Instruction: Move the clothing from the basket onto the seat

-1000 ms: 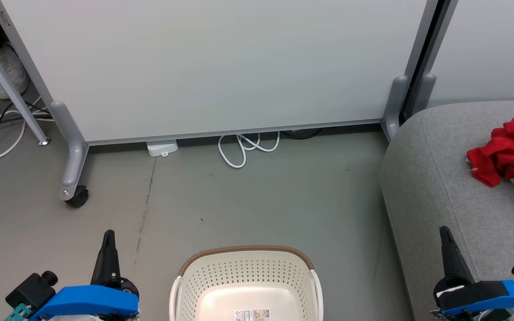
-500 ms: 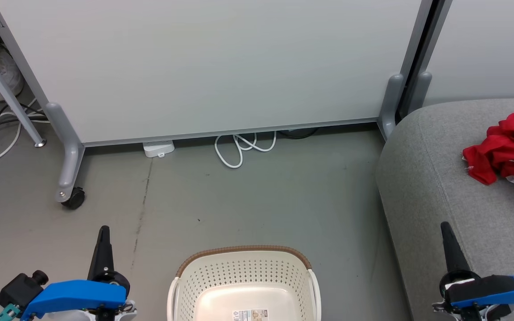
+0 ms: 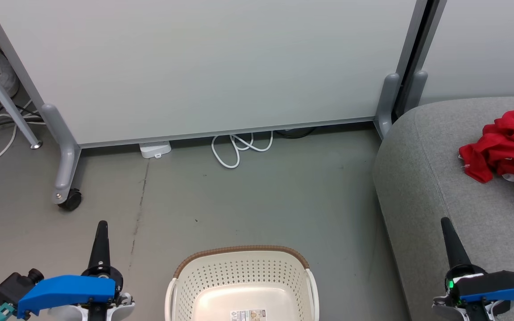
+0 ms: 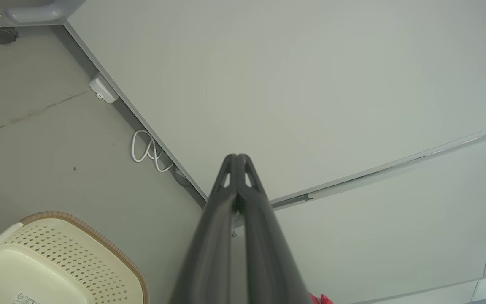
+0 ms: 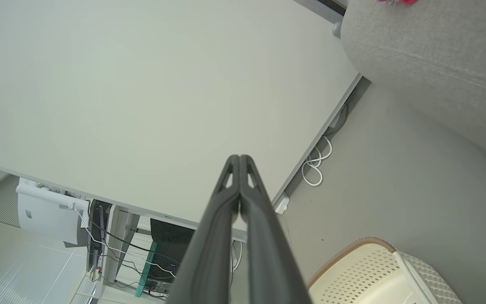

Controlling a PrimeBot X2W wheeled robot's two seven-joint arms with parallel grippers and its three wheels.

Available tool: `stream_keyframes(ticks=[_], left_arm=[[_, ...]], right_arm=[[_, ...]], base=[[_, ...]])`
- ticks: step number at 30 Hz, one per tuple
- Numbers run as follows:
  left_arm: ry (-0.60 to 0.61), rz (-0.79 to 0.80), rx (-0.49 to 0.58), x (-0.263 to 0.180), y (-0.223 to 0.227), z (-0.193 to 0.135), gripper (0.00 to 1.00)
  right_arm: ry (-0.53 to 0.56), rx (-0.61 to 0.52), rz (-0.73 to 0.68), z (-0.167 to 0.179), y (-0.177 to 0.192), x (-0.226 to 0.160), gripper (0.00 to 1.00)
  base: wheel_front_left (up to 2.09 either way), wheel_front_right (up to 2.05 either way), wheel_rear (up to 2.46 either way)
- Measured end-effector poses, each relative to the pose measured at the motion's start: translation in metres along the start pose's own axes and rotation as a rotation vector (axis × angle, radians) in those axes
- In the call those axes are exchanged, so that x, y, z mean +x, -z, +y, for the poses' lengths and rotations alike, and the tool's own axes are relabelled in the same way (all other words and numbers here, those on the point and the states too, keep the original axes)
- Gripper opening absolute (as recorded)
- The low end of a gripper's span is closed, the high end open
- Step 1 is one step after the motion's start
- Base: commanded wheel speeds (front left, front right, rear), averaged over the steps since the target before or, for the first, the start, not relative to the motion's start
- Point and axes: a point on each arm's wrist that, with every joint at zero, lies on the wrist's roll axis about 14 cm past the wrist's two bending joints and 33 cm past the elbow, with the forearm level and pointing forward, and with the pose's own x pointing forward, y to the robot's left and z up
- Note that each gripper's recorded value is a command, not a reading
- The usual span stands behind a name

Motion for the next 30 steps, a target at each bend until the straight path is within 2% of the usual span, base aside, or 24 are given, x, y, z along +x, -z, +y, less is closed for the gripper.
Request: stream_keyframes(ticks=[30], left_arm=[[0.039,0.015,-0.272,0.009,-0.003,-0.012,0.0]], right_arm=[[-0.036,0.268,-0.006,0.009,-0.01,0.002,0.0]], base=[[0.0,0.0,0.0]])
